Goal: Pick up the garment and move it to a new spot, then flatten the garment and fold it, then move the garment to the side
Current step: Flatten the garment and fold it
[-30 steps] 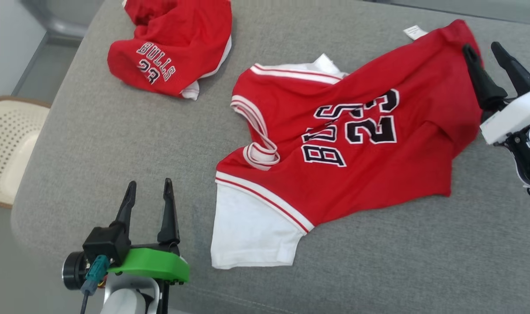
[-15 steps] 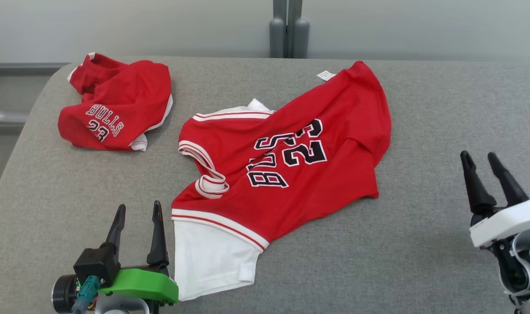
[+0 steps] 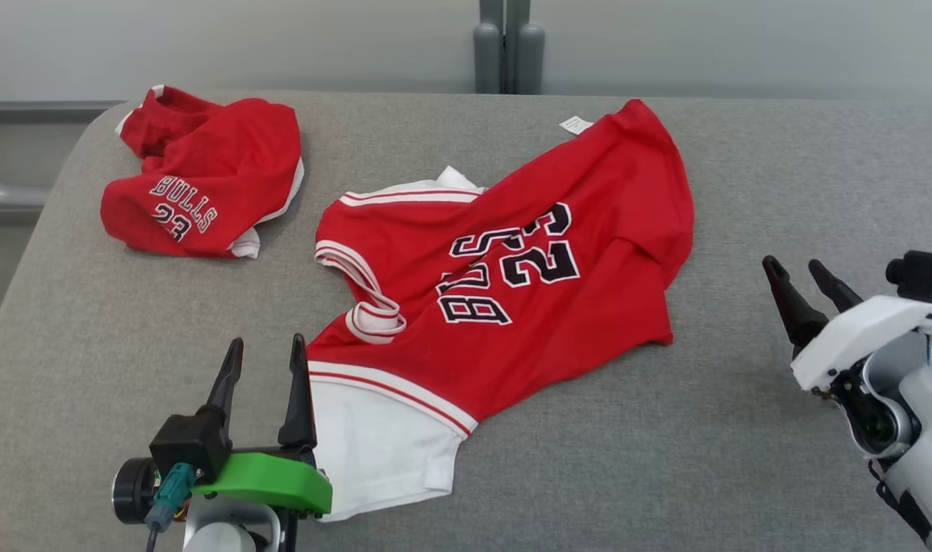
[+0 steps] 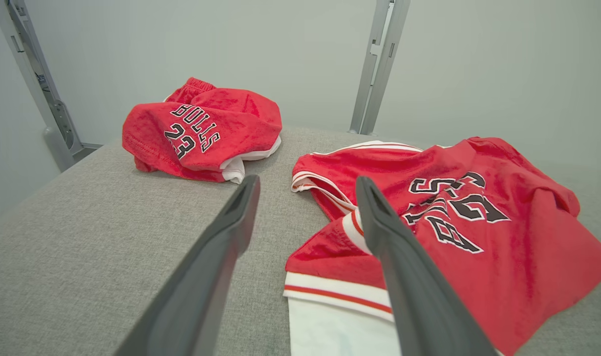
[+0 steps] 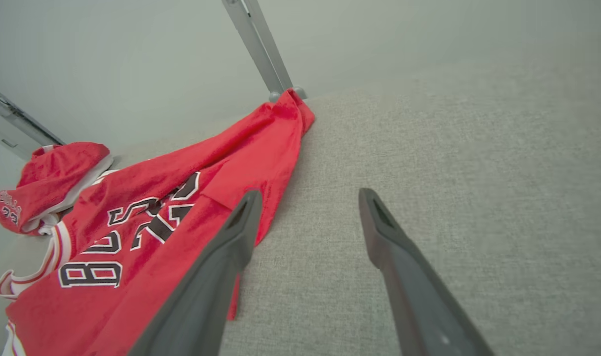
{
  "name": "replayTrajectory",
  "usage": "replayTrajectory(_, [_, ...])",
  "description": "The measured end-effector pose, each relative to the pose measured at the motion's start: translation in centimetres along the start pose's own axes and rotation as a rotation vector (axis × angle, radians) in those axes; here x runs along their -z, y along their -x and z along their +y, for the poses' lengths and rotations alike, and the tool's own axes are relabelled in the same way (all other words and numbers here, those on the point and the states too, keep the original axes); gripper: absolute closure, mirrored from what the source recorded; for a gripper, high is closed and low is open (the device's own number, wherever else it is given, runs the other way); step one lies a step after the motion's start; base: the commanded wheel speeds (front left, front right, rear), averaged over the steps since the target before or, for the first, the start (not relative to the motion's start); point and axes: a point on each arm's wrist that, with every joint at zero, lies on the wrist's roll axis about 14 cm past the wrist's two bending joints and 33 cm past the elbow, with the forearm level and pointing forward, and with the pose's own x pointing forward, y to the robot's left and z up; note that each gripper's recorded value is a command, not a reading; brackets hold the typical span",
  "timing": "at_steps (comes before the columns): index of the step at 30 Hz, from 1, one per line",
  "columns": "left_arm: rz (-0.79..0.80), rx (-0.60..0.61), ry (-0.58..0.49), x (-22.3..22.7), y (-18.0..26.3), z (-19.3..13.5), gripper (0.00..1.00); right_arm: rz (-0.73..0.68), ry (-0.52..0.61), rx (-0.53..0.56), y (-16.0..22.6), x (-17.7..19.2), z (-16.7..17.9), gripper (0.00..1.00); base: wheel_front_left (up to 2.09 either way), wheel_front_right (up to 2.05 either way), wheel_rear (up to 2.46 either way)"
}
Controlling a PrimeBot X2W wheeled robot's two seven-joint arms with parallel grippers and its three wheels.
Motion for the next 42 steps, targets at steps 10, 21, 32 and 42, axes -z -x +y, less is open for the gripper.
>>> replayTrajectory(10, [0.028, -0.099, -0.008, 0.7, 0.5, 2.9, 0.0, 0.319, -0.064, -0.028, -5.7, 5.7, 1.9, 0.0, 0.0, 0.0, 0.0])
replayTrajectory(21, [0.067, -0.189, -0.02, 1.8, 1.3, 5.5, 0.0, 0.431, -0.119, -0.001, -9.4, 9.0, 1.9, 0.6, 0.0, 0.0, 0.0])
replayTrajectory(32, [0.049, -0.192, -0.017, 1.2, 2.1, 5.7, 0.0, 0.307, -0.08, -0.055, -9.0, 6.0, 3.8, 1.0, 0.0, 0.0, 0.0])
replayTrajectory(42, [0.034, -0.189, 0.003, 0.8, 3.4, 5.5, 0.0, 0.181, 0.149, -0.237, -10.6, 0.3, 9.9, 1.0, 0.0, 0.0, 0.0])
